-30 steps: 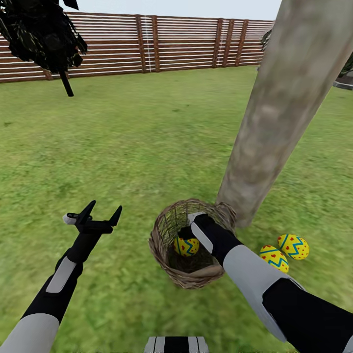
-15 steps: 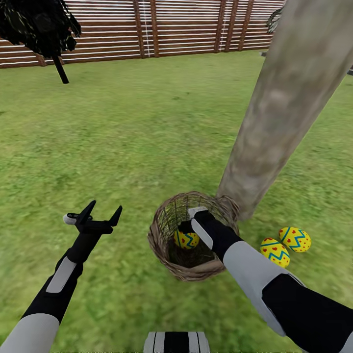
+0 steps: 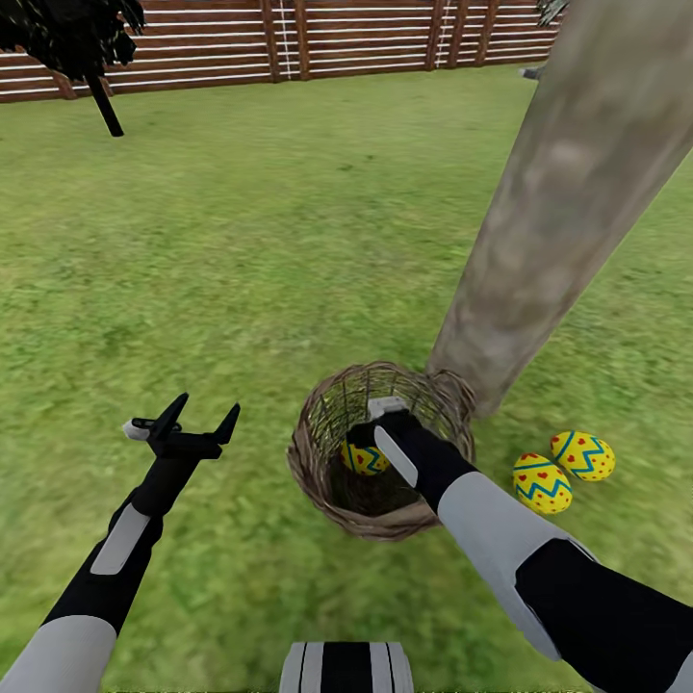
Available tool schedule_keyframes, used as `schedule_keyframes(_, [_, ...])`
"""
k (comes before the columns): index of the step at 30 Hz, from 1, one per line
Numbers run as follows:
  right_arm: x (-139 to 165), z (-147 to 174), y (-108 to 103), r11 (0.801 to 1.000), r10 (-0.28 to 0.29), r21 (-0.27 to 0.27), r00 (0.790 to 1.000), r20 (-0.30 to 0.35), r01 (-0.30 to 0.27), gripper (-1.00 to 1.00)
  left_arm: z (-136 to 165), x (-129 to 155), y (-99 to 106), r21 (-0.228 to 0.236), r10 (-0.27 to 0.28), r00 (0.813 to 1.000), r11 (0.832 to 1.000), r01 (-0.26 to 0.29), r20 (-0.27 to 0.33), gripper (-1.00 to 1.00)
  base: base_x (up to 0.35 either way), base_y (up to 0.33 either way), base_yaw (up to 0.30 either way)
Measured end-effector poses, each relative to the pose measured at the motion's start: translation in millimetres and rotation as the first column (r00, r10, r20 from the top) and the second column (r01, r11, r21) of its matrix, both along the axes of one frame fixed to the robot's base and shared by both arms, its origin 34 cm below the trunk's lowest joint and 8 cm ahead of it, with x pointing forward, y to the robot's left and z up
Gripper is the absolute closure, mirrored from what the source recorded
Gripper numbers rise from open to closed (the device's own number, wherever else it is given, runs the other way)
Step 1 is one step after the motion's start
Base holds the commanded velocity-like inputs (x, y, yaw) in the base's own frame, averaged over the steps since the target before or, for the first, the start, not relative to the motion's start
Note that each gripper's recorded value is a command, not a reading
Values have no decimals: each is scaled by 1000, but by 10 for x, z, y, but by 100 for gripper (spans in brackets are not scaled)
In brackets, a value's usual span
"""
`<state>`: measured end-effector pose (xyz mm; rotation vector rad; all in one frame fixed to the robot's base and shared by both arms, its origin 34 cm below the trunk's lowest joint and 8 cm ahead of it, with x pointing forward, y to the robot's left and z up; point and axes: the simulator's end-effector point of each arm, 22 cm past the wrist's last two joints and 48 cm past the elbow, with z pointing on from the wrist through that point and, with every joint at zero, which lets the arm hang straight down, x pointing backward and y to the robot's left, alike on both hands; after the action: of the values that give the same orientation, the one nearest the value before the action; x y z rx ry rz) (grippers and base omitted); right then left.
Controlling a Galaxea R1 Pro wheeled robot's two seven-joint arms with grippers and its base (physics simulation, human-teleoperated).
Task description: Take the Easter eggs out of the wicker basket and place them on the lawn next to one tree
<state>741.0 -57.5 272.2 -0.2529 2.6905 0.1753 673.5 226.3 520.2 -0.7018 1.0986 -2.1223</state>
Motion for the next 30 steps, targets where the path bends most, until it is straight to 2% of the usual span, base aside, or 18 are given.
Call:
schedule_keyframes(5, [29, -79, 0, 1000, -15, 9, 1000, 13, 15, -100, -98, 3, 2, -1, 0, 1000, 1000, 0, -16, -100, 0, 0, 0])
schedule_keyframes(10, [41, -183, -87, 998, -68, 17, 998, -3, 68, -100, -197, 5, 4, -1, 1, 1000, 1000, -1, -31, -100, 0, 0, 0])
schedule_keyframes(22, [0, -413, -98, 997, -80, 19, 997, -17, 81, -100, -418, 3, 3, -1, 1, 998, 1000, -2, -66, -100, 0, 0, 0])
schedule_keyframes(30, [60, -503, -116, 994, -105, 25, 994, 16, 105, -100, -547, -1, 3, 0, 1, 996, 1000, -1, -87, -100, 0, 0, 0])
